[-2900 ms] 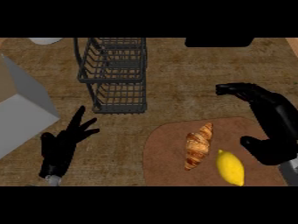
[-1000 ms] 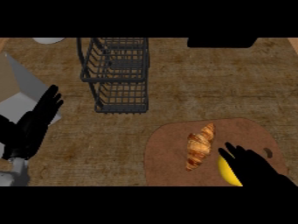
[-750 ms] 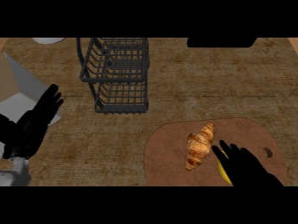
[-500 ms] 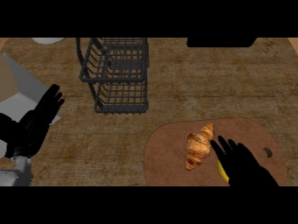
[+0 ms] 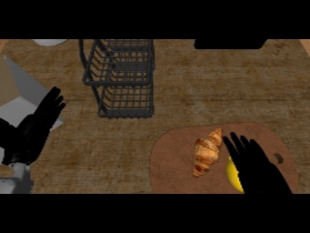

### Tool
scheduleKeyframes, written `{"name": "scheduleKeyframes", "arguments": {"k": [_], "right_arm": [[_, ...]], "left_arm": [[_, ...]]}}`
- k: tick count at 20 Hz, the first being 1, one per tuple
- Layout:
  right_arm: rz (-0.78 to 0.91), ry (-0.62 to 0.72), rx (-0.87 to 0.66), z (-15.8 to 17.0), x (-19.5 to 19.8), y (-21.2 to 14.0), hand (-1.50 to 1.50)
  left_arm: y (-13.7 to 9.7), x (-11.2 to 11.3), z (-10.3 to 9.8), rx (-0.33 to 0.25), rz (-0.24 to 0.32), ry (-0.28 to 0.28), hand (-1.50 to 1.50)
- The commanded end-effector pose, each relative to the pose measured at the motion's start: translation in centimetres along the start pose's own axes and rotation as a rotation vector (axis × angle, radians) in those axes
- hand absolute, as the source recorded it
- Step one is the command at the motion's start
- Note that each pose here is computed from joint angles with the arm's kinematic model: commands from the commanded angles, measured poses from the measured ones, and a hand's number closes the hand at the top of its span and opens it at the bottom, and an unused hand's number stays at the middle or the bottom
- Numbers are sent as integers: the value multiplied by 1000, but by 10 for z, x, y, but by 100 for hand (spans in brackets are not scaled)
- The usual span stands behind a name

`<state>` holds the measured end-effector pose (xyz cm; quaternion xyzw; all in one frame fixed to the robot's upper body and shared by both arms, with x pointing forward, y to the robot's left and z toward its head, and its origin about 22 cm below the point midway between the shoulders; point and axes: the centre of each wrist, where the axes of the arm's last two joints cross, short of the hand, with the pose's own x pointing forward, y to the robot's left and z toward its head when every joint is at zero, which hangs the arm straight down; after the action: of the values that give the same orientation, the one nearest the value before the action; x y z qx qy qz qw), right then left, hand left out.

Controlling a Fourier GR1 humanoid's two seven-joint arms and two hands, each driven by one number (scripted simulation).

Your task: Pick the lemon from the cutting board and place it in the tiered basket

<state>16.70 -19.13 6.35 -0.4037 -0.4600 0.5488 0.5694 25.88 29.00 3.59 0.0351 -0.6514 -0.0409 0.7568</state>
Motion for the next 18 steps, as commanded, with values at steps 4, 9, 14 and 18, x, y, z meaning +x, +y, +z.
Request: {"name": "scheduleKeyframes", "arguments": {"k": [4, 9, 14, 18], "right_arm": [[50, 20, 61, -6, -12, 3, -150], [97, -24, 192, 3, -17, 35, 150], [181, -56, 134, -20, 0, 43, 150], [206, -69, 81, -11, -18, 34, 150]], "left_arm": [[-4, -8, 6, -3, 8, 14, 0], [4, 1, -5, -9, -3, -10, 0], [-16, -3, -8, 14, -2, 0, 0], [-4, 8, -4, -11, 1, 5, 0]]}}
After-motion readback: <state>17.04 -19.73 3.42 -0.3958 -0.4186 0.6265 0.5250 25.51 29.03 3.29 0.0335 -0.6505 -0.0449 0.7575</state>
